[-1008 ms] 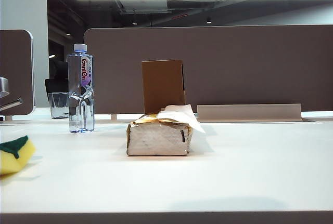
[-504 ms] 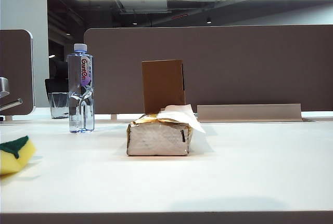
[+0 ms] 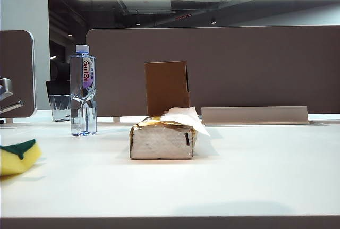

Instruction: Move the sponge from right to left to wipe the table, avoiding obstacles on the table, and finally reaching the bottle of mineral water.

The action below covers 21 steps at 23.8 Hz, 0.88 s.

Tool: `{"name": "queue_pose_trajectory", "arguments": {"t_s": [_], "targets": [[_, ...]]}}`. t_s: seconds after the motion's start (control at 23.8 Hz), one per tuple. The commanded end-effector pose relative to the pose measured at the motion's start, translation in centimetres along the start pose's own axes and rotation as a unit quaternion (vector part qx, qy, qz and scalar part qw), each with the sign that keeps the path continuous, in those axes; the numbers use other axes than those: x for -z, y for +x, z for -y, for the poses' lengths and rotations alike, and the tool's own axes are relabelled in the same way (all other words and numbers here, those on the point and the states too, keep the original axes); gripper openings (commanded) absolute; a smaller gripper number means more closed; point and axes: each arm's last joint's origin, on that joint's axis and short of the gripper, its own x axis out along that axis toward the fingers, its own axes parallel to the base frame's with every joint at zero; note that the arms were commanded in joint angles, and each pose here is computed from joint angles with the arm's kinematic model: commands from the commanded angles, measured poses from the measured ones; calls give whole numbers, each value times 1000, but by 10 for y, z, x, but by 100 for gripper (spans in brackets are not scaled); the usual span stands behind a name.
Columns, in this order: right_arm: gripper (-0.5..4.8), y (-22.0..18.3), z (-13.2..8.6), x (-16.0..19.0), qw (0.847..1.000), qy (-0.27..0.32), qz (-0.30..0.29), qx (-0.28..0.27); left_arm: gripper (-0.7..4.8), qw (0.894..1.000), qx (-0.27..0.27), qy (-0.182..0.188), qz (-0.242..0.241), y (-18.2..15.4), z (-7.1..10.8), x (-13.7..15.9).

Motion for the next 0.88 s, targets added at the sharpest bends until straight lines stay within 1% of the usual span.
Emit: {"name": "queue_pose_trajectory", "arguments": {"t_s": [0.04,0.25,0.46,0.84,0.88], "targets": [[264,-1,-1,-1,1000,-5,5,-4,-6,999,-36,-9,-1,13,-9,-7],[264,-1,-1,-1,1000,-5,5,-4,-6,999,-34,-12,-11,27,-15,-21],[264,-1,-1,-1,1000,-3,5,-4,-6,999,-35,-7,6,41,-22,-43],[264,-1,-1,-1,1000,9,5,-3,-6,999,-35,-8,2,63,-33,-80],[264,-1,-1,-1,1000,9,5,-3,-6,999,-35,-7,4,68,-35,-88]]}}
